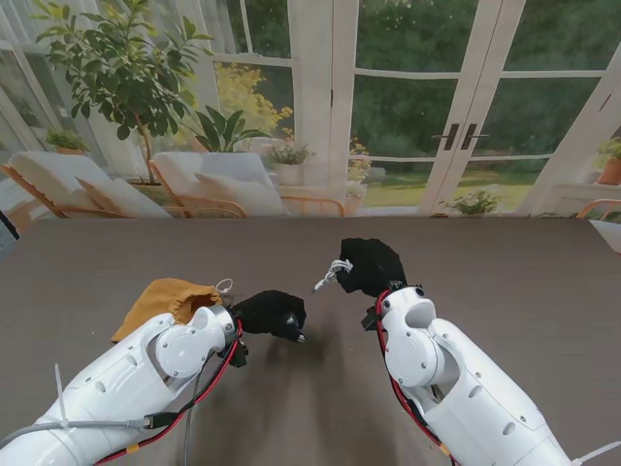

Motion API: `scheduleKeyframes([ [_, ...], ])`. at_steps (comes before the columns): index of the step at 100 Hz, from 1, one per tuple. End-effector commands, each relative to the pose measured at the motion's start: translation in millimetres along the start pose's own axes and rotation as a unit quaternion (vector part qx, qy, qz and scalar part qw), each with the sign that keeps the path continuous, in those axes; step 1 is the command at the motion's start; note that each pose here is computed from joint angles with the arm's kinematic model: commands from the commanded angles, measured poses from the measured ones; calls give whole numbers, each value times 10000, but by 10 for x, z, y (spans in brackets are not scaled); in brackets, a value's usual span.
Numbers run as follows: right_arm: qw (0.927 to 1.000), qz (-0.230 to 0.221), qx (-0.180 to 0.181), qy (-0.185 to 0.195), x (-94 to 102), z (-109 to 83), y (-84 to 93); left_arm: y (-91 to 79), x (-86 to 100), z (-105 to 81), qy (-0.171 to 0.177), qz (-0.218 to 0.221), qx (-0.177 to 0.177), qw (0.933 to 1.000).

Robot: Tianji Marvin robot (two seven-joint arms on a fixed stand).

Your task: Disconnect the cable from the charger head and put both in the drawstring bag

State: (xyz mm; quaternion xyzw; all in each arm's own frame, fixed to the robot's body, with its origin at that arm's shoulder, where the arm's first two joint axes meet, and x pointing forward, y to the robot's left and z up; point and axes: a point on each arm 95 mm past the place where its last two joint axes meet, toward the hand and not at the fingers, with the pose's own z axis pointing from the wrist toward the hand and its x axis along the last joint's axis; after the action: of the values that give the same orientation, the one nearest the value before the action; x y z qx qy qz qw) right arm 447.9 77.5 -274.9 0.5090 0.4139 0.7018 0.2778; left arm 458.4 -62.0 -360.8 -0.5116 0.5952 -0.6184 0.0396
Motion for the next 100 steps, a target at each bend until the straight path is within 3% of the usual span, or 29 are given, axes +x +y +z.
scheduleKeyframes([
  [1, 10000, 20, 40, 53, 29, -11, -16, -54, 5, 41, -13, 159, -85, 9998],
  [63, 10000, 42, -51, 53, 28, -13, -16, 134, -134, 224, -420, 954, -860, 9908],
  [100, 10000, 67, -59, 42, 39, -20, -19, 185, -143, 248, -484, 1150, -1136, 9857],
])
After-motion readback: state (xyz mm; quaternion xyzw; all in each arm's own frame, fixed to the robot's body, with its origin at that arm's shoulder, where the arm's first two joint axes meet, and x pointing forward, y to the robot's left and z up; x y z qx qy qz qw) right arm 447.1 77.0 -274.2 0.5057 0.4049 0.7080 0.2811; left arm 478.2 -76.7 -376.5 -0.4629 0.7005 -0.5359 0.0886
